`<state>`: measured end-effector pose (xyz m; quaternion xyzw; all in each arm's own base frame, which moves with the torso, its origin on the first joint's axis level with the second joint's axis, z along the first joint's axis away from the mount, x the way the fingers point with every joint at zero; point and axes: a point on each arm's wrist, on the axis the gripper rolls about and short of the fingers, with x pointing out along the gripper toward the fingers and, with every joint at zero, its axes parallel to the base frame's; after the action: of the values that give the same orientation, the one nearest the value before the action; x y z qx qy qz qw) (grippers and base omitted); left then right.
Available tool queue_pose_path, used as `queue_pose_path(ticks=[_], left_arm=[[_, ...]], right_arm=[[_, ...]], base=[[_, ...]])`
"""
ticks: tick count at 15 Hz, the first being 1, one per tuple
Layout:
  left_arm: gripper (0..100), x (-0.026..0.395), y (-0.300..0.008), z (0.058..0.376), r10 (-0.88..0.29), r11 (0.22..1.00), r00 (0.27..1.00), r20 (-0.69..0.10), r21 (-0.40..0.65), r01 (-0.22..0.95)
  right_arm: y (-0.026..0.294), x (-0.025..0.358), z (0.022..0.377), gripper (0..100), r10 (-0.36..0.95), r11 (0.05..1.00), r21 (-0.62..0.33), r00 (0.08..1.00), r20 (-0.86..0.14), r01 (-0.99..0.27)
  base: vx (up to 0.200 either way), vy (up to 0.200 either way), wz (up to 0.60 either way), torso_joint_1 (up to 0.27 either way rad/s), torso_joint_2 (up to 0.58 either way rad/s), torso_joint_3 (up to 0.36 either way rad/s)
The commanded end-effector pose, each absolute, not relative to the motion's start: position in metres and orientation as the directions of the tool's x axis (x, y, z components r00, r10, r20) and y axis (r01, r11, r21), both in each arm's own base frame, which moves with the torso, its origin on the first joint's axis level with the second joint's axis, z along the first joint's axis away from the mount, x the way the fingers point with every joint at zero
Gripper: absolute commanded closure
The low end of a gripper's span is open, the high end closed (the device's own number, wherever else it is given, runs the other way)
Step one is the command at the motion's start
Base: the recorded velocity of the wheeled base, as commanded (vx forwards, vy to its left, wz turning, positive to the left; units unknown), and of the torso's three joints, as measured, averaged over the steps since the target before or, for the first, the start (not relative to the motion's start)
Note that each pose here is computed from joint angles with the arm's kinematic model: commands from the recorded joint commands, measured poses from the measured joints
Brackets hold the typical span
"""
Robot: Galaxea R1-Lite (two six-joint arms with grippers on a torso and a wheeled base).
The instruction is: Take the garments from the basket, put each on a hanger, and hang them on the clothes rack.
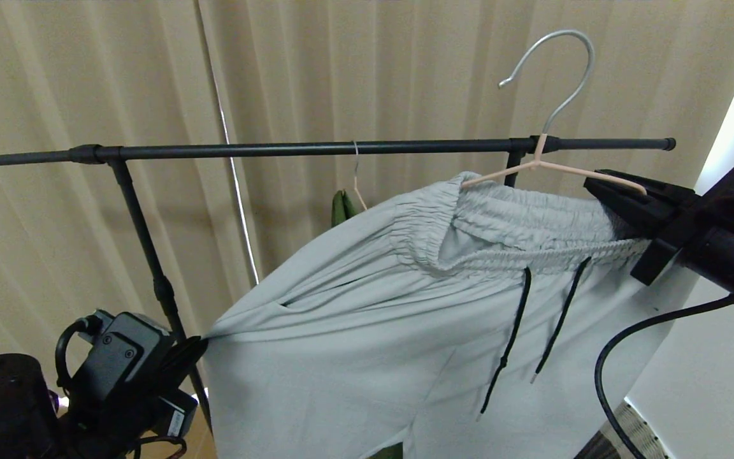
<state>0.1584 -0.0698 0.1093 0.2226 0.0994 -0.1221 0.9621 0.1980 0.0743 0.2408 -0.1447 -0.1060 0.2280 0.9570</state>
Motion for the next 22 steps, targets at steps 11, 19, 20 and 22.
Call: queue_pose_path(ticks=[11,19,20,22], left_arm=[[0,0.133,-0.062,0.146,-0.315,0.885,0.949,-0.032,0.351,0.306],[0,0.104,-0.042,0.157,-0.269,0.945,0.961,0.071,0.213,0.248],[0,0.105,-0.041,0.155,-0.259,0.945,0.965,0.049,0.220,0.242],[0,0.107,-0.040,0.152,-0.246,0.947,0.969,0.026,0.219,0.234]], right_arm=[[0.051,0.200,0.239,100,0.345,0.901,-0.322,0.930,0.123,-0.292],[0.012,0.140,0.237,100,0.096,0.944,-0.308,0.990,-0.101,-0.123],[0.006,0.132,0.236,100,0.049,0.947,-0.307,0.989,-0.141,-0.090],[-0.002,0.121,0.235,100,-0.009,0.951,-0.306,0.984,-0.179,-0.047]], base=[[0.000,0.000,0.00,0.000,0.00,0.000],[0.000,0.000,0.00,0.000,0.00,0.000],[0.000,0.000,0.00,0.000,0.00,0.000],[0.000,0.000,0.00,0.000,0.00,0.000]])
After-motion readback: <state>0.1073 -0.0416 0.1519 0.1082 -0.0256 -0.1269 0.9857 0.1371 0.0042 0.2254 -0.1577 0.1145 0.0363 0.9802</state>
